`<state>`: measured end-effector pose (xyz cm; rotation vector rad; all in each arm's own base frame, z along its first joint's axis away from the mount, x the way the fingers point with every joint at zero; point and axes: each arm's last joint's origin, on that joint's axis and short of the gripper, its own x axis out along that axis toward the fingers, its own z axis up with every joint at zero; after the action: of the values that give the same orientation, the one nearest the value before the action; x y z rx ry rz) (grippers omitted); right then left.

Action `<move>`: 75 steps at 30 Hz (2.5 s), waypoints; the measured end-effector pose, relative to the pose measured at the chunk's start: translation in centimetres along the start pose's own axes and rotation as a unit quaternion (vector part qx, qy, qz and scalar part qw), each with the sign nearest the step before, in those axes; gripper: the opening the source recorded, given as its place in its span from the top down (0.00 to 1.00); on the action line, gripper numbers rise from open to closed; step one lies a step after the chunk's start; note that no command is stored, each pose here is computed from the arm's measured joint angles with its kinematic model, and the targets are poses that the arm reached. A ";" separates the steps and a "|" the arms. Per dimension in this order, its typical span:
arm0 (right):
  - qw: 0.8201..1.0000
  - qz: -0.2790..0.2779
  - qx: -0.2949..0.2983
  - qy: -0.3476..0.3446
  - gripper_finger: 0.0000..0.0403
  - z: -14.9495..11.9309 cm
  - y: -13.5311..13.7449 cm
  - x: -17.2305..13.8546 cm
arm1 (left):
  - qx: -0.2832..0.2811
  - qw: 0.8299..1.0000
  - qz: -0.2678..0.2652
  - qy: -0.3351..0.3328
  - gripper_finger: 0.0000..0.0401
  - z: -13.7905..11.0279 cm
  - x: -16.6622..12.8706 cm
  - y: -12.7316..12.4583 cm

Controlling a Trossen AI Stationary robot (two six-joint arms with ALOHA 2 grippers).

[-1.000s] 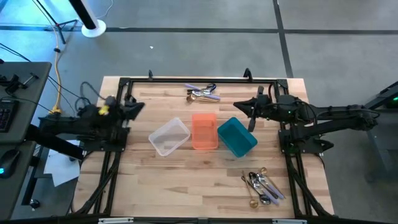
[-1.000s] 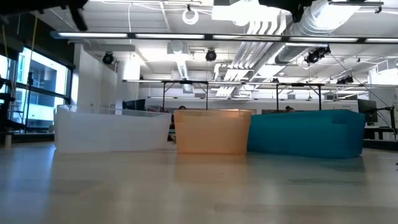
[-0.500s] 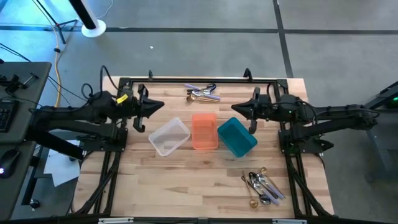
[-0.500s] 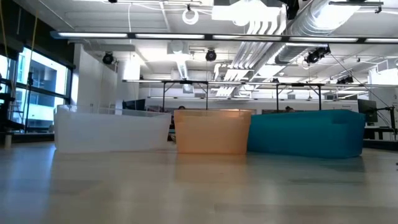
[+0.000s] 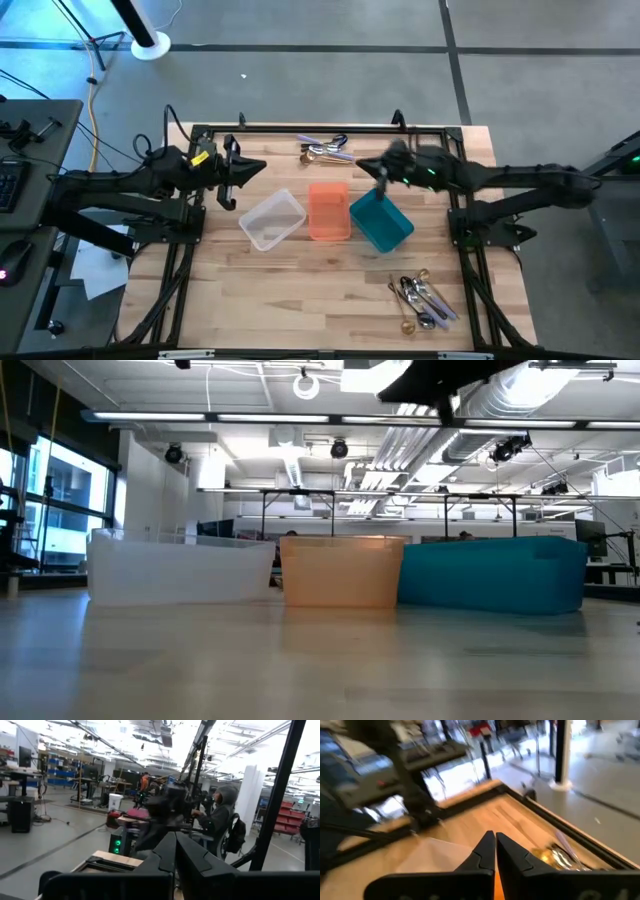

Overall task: Sort silverware by color (type)
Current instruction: Put the purple spoon into the white bin

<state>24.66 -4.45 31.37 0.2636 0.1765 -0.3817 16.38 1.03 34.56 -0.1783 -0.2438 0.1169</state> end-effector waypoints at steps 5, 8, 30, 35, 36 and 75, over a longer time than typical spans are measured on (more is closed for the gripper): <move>0.987 -0.088 0.032 0.127 1.00 1.1 -4.1 5.2 | -0.003 1.000 0.001 0.000 1.00 0.0 0.0 0.0; 0.973 -0.135 0.046 0.184 1.00 1.1 -7.1 8.0 | -0.003 1.000 0.004 0.000 1.00 0.0 0.0 0.0; 0.891 -0.206 0.124 0.384 0.55 -8.7 -15.6 18.1 | -0.013 1.000 0.005 0.000 1.00 0.0 0.0 0.0; 0.890 -0.205 0.102 0.393 0.55 -9.1 -15.8 18.4 | -0.030 1.000 0.004 -0.001 1.00 0.0 0.0 0.0; 0.888 -0.206 0.101 0.399 0.55 -9.3 -15.8 18.4 | -0.030 1.000 0.004 -0.001 1.00 0.0 0.0 0.0; 0.868 -0.176 0.096 0.454 0.95 -10.1 -15.5 17.7 | -0.031 0.999 0.020 -0.006 1.00 0.0 0.0 0.1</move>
<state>33.57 -21.45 14.49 0.6037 1.1345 -0.6182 16.35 1.13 34.56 -0.2450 -0.2559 0.1500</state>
